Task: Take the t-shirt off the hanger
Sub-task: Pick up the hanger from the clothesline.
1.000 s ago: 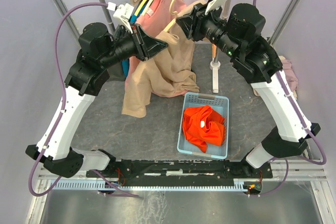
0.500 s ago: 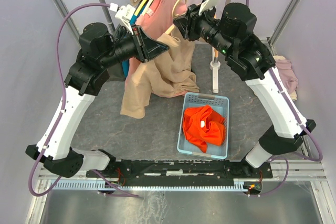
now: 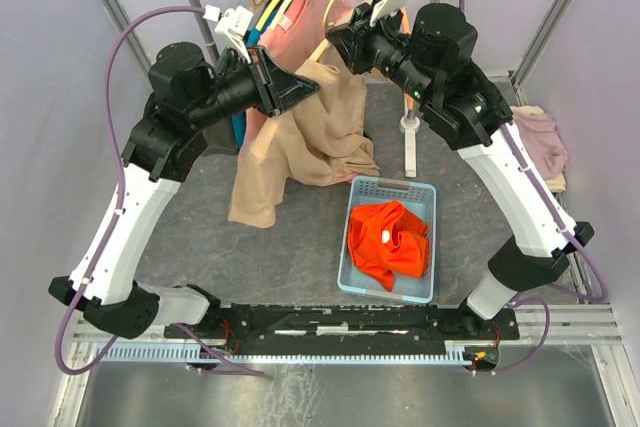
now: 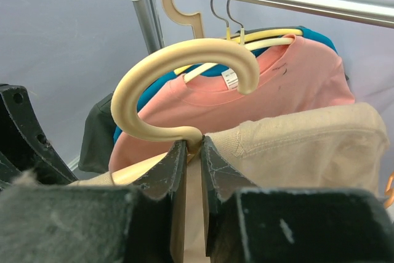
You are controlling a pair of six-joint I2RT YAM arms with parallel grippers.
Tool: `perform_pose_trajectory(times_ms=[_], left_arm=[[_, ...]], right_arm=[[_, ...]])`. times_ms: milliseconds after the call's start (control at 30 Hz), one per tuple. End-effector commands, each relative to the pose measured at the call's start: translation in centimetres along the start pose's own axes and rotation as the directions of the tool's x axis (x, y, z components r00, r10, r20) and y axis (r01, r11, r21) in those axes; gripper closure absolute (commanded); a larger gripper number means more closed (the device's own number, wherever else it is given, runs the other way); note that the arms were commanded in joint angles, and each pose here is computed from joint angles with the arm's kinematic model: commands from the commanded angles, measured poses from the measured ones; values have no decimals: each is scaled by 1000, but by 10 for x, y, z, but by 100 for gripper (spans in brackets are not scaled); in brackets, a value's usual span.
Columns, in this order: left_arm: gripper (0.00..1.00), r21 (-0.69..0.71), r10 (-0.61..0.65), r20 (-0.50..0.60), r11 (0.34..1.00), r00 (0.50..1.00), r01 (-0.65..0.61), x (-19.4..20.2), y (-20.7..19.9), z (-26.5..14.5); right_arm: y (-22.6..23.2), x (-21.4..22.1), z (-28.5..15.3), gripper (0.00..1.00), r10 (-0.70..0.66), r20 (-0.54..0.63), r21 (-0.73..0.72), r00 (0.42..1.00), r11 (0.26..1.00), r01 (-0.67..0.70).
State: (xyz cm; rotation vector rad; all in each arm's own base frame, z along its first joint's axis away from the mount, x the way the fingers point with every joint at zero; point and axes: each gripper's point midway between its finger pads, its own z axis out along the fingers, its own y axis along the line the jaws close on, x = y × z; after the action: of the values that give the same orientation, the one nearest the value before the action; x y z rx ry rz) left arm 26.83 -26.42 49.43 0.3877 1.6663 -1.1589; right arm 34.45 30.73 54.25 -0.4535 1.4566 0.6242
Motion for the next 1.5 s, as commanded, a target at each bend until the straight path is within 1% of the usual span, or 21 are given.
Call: perform_pose_trajectory(times_ms=[0,167,300,433,533,600,767,967,1267,1467], left_arm=[[97,134,46,104,989,993,-60,-34,-51,-26],[97,114,34,89,993,995,-44,-31,-47,-26],[89,80,27,88,996,996,-34,-29,-42,-28],[70,52,24,95,998,995,-29,-29,-37,-30],[59,28,22,93,999,995,-25,-27,-34,-33],[54,10,23,89,1000,996,-24,-25,-31,-36],[52,-32,17,84,999,996,-14,-17,-26,-48],[51,-52,-10,73,999,997,14,-4,-25,-61],[52,9,-44,43,999,998,44,2,-35,-58],[52,35,-35,50,999,998,33,-1,-42,-62]], right_arm=[[3,-32,4,87,-7,121,-12,993,1000,8],[-1,-37,5,94,-10,148,9,989,1000,9],[-3,-41,4,96,-10,162,22,987,1000,7],[-3,-41,5,97,-6,160,25,987,1000,2],[-4,-41,5,98,0,154,31,988,1000,-4],[-6,-40,5,98,3,148,41,989,999,-9],[-11,-35,6,99,2,133,63,991,998,-11],[-13,-34,10,99,11,128,73,992,997,-20],[-16,-40,14,99,61,150,97,987,992,-76],[-15,-39,26,99,90,156,99,984,989,-106]])
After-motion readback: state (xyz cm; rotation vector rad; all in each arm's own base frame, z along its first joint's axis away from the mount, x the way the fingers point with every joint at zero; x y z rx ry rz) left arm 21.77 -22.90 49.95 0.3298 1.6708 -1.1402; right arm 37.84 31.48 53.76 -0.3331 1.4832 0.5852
